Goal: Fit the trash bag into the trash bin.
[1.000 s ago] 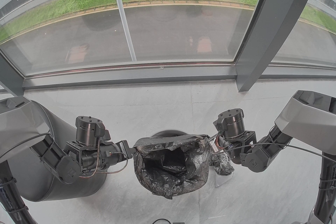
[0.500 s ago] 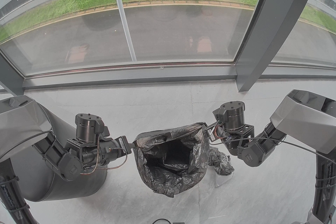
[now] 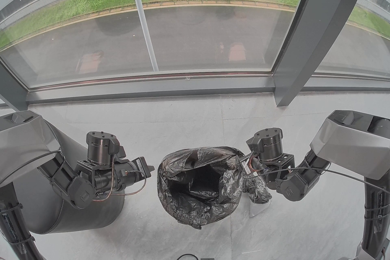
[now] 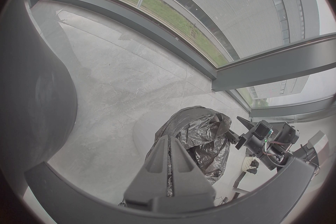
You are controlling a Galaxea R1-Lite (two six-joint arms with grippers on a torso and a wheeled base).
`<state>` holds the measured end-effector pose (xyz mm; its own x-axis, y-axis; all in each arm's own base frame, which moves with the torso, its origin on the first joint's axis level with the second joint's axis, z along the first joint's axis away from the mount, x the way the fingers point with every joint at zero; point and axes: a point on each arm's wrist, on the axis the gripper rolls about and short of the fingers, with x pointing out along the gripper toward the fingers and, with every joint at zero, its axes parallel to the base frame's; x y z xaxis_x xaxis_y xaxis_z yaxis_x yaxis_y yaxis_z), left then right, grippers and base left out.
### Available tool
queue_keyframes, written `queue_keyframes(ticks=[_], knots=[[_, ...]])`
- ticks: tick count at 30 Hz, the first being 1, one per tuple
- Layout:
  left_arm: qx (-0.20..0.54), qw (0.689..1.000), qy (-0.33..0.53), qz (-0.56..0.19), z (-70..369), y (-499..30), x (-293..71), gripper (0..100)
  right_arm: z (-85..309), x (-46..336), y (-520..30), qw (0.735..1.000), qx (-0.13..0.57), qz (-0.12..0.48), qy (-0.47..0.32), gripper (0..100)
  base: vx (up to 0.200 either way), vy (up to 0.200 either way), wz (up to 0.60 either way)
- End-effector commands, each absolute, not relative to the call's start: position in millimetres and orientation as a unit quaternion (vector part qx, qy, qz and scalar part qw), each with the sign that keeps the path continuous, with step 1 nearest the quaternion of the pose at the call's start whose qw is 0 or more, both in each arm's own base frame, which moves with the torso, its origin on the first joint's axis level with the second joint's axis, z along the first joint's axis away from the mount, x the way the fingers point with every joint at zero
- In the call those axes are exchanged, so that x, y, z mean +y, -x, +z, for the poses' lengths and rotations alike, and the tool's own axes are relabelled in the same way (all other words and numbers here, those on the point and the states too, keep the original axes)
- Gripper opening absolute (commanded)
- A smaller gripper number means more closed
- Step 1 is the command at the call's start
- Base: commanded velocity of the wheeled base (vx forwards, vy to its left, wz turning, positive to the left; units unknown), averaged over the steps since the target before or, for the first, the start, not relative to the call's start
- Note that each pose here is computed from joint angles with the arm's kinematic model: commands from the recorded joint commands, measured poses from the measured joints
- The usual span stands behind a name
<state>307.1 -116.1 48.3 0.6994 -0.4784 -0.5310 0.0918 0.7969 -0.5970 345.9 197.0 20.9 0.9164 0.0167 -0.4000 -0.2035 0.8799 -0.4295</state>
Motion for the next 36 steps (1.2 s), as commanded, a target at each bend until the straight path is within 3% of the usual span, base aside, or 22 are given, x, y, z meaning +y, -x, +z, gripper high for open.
queue_keyframes(ticks=[1, 7, 16, 36], knots=[[0.353, 0.880, 0.275, -0.162, 47.8, -307.5, -116.2, 0, 41.4, 193.7, -338.6, 0.951, 0.186, 0.060, 0.238, 100, 0.000, 0.000, 0.00], [0.352, 0.880, 0.275, -0.163, 49.2, -306.4, -116.3, 0, 54.7, 189.6, -315.2, 0.934, 0.224, 0.080, 0.266, 100, 0.000, 0.000, 0.00], [0.353, 0.880, 0.275, -0.163, 49.3, -304.5, -116.1, 0, 59.8, 184.5, -305.2, 0.932, 0.229, 0.096, 0.263, 100, 0.000, 0.000, 0.00], [0.357, 0.879, 0.274, -0.159, 43.6, -307.4, -115.1, 0, 28.2, 203.4, -293.0, 0.928, 0.264, 0.126, 0.229, 100, 0.000, 0.000, 0.00]])
